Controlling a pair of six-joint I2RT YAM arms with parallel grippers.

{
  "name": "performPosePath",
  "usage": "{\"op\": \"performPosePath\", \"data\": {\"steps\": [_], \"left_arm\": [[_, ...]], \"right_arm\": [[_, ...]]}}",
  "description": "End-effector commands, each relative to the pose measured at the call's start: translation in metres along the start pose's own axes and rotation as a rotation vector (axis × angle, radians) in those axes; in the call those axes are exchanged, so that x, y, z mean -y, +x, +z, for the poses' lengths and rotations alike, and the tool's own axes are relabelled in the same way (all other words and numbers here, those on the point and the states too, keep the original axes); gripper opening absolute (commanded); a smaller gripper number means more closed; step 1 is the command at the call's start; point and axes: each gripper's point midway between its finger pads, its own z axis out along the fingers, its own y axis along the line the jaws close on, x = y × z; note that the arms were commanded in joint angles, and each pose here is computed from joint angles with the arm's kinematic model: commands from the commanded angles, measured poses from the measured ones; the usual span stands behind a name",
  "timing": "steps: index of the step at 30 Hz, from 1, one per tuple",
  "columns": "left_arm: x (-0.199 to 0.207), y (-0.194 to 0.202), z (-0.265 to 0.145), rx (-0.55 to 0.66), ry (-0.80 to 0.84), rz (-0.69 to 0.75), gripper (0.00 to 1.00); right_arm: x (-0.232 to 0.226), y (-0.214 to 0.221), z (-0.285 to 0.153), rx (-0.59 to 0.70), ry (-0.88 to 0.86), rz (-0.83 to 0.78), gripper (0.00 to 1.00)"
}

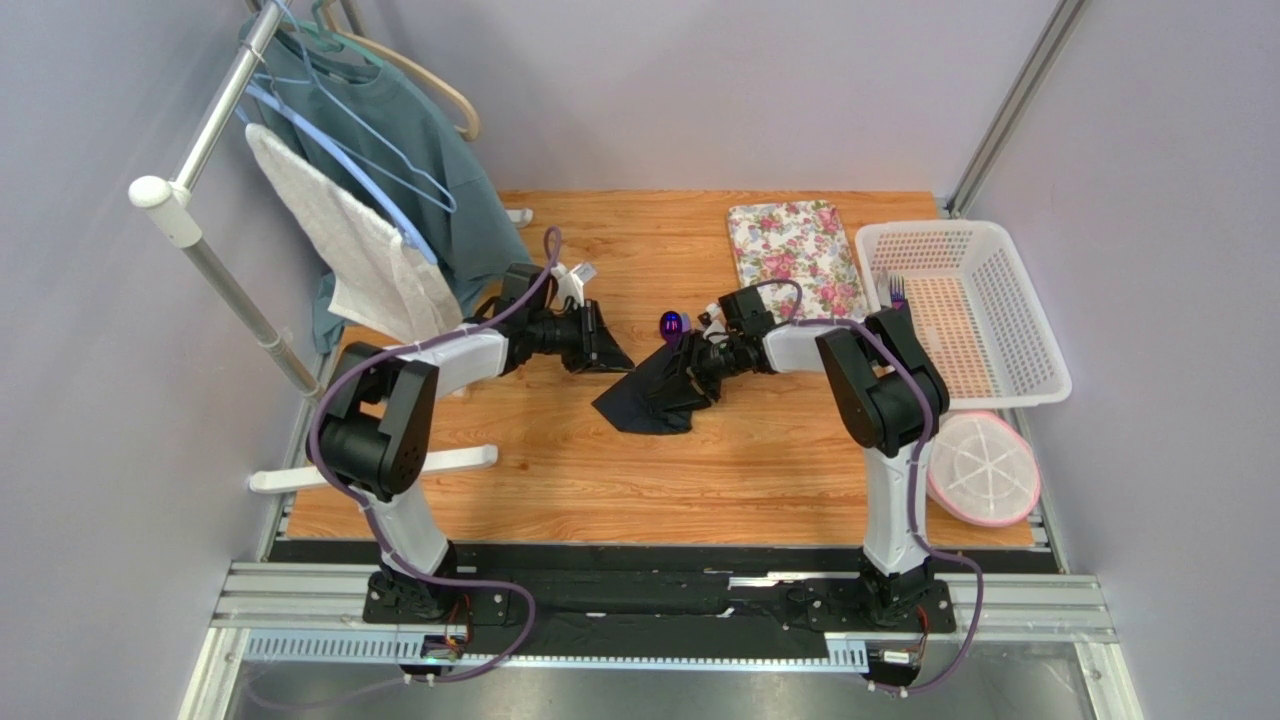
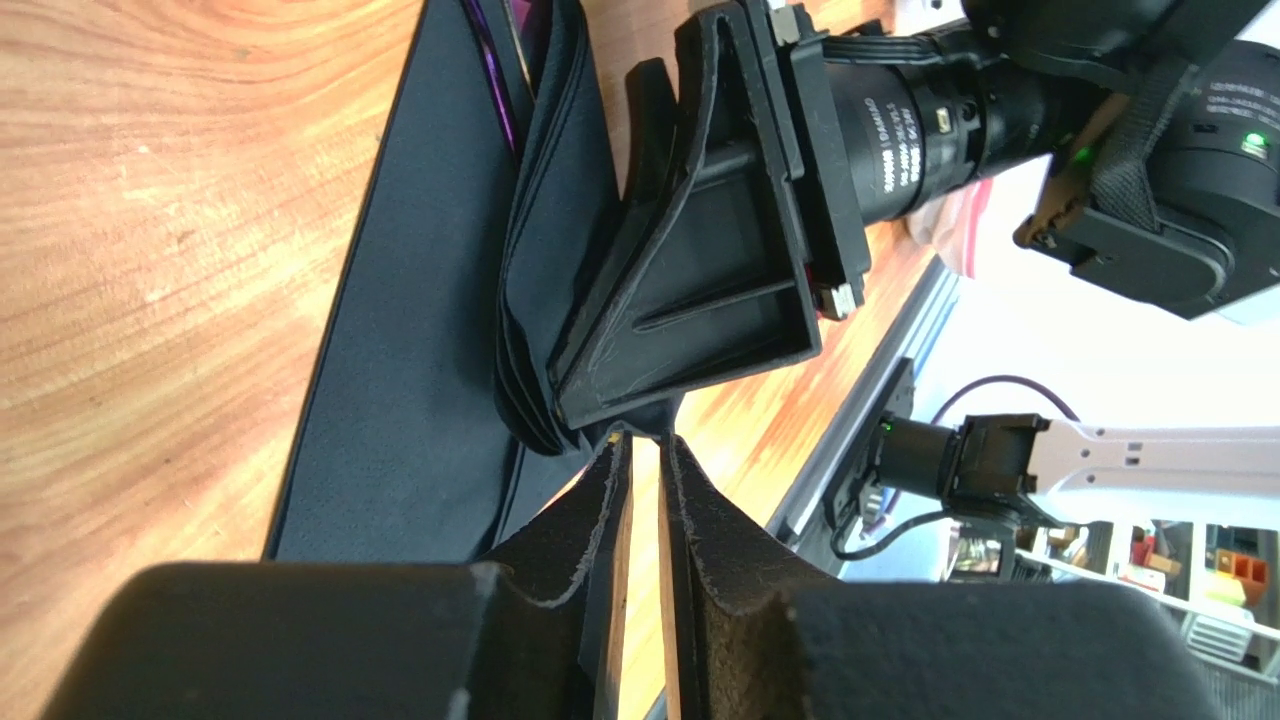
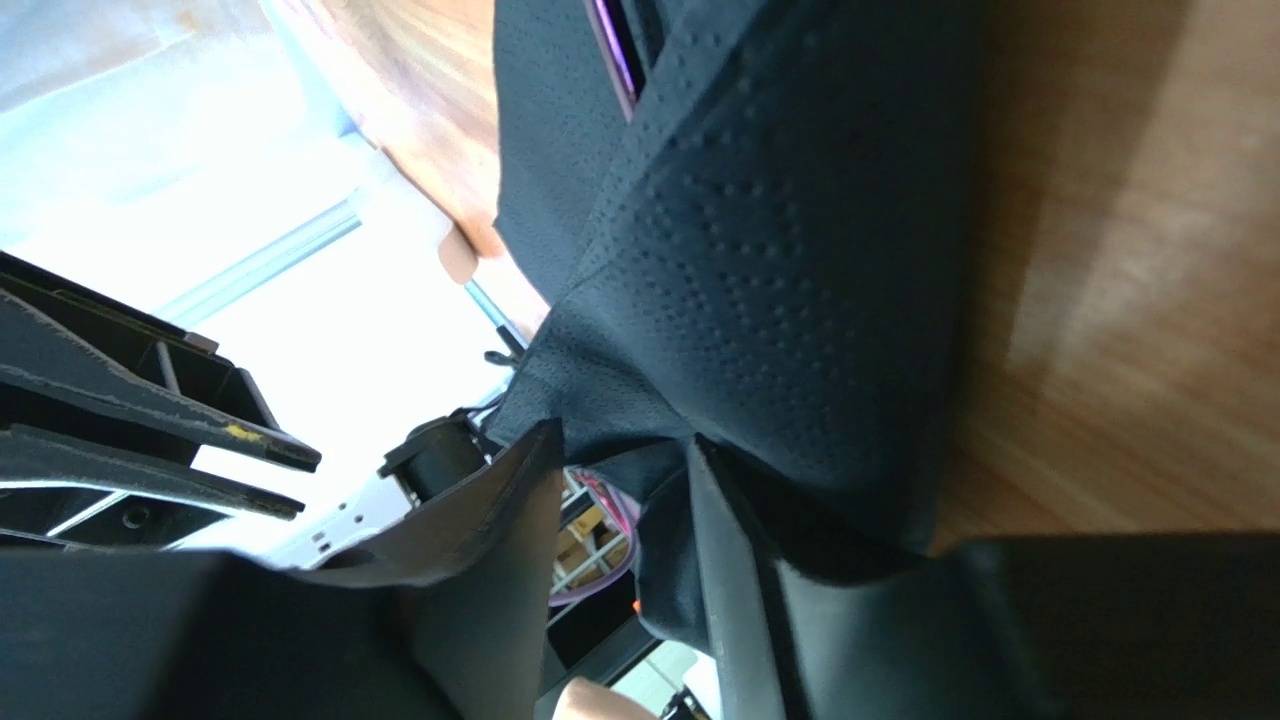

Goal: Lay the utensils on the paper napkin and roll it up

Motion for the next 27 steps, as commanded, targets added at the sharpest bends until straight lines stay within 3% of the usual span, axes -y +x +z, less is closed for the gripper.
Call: {"op": "performPosePath", "data": {"steps": [1,9,15,22,27], "left_arm": [[0.003,-0.004,0.010,-0.016,-0.003,0.043,0.18],[0.004,0.019,0.032,-0.101,-0.032,0.063,0.14],[-0.021,0.029,0.040,-0.152,-0.107,0.025,0.08],[-0.043,0.039,0.041,-0.184,-0.186,-0.002,0.00],[-0.053,0.043,0.042,-0.197,-0.218,-0.011,0.00]], "right_arm": [[0.023,-0.001,0.011,0.018,0.074,0.040,0.40],[0.025,-0.002,0.011,0.020,0.085,0.041,0.36],[0.019,0.000,0.008,0.014,0.072,0.024,0.32],[-0.005,0.005,-0.004,0.007,0.047,-0.059,0.31],[-0.033,0.013,-0.023,-0.003,0.010,-0.142,0.32]]}}
